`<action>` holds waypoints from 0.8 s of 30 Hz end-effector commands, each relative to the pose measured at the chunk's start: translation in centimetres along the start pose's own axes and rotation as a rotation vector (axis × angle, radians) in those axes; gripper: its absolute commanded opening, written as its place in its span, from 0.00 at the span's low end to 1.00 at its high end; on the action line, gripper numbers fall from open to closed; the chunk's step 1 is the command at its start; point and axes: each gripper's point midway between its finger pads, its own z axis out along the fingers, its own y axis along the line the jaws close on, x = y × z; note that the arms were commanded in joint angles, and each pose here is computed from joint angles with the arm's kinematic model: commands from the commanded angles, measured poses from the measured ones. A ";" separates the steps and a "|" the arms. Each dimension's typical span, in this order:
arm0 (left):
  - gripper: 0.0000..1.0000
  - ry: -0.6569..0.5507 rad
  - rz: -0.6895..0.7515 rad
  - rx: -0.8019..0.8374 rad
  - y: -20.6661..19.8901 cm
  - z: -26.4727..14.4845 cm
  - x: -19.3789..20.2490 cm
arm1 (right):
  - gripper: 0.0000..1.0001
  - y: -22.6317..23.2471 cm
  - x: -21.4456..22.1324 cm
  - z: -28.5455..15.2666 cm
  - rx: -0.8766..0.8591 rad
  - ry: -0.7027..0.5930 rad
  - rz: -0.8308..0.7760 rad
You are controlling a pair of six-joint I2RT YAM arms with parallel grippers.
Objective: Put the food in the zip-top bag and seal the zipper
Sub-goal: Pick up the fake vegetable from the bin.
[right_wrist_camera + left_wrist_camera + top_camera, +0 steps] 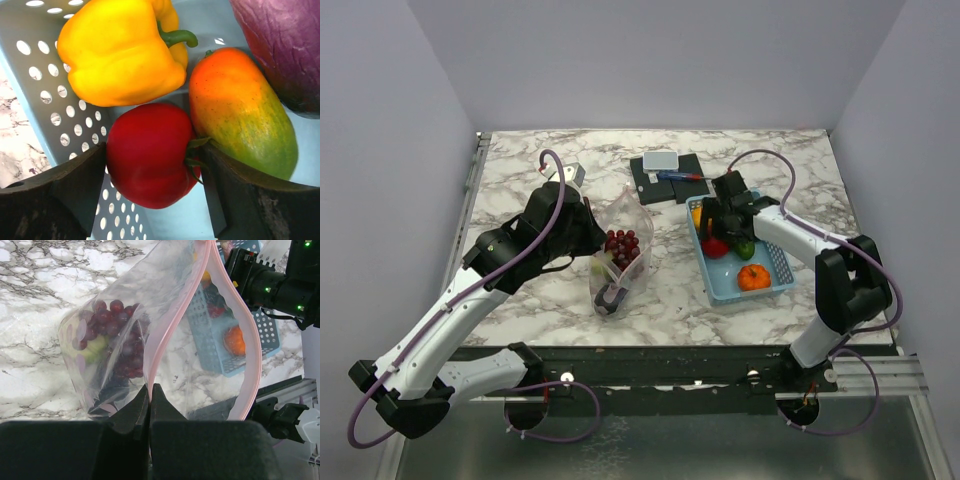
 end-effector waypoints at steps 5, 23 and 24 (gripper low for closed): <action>0.00 -0.011 0.000 -0.008 0.2 -0.5 -0.1 | 0.50 -0.3 1.0 1.1 -0.018 0.021 0.024; 0.00 -0.009 -0.006 -0.010 0.3 -0.3 0.0 | 0.01 1.0 -4.5 -8.2 -0.133 -0.179 -0.036; 0.00 -0.009 -0.006 -0.008 0.2 -0.3 0.0 | 0.01 1.3 -4.9 -9.0 -0.152 -0.199 -0.047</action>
